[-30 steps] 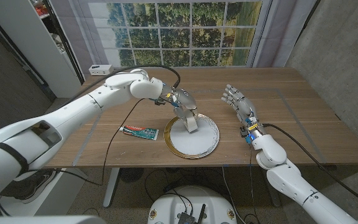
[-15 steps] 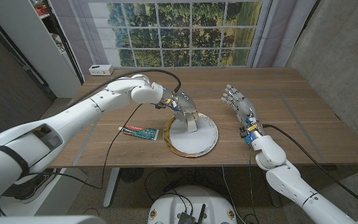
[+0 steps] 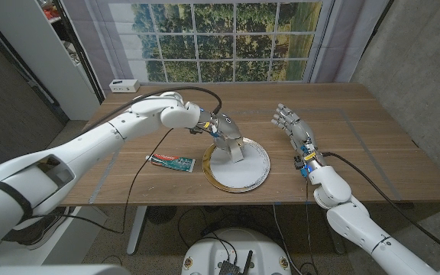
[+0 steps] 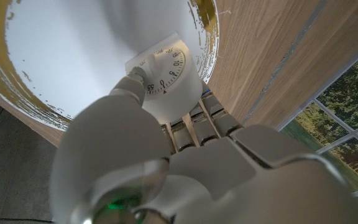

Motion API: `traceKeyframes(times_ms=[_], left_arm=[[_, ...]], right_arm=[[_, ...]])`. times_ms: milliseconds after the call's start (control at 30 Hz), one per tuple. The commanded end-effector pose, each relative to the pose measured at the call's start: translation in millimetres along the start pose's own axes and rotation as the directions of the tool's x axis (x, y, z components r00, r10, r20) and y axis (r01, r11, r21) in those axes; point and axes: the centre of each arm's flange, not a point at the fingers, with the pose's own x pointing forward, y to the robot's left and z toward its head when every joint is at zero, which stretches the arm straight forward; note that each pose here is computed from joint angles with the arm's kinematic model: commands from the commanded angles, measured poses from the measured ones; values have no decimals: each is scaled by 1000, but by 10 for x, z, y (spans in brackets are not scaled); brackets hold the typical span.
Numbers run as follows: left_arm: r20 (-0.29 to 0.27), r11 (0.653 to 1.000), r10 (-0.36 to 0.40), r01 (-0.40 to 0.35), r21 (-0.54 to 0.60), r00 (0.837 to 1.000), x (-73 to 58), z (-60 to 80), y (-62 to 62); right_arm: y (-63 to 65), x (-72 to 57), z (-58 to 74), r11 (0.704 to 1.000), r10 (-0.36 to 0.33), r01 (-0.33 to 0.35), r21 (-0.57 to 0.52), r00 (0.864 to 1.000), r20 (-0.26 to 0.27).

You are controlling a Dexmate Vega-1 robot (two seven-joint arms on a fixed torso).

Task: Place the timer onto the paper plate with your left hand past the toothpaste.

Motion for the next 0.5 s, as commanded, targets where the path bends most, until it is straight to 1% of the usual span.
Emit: traceKeyframes(times_ms=[33, 167, 267, 333, 500], left_arm=[[-74, 1000, -22, 21, -10, 997, -119, -70, 139], [-99, 999, -46, 44, -22, 994, -119, -124, 164], [-105, 999, -37, 34, -24, 994, -154, -140, 178], [-112, 999, -22, 19, -26, 993, -204, -152, 199], [-125, 996, 36, -47, -82, 991, -373, -231, 275]], right_arm=[[15, 38, 11, 1000, 18, -18, 1, 1000, -6], [19, 60, 28, 1000, 26, -26, -2, 1000, -5], [23, 73, 45, 1000, 28, -28, -3, 1000, -4], [24, 80, 54, 1000, 30, -30, -6, 1000, -3], [30, 123, 84, 999, 39, -39, -11, 999, -3]])
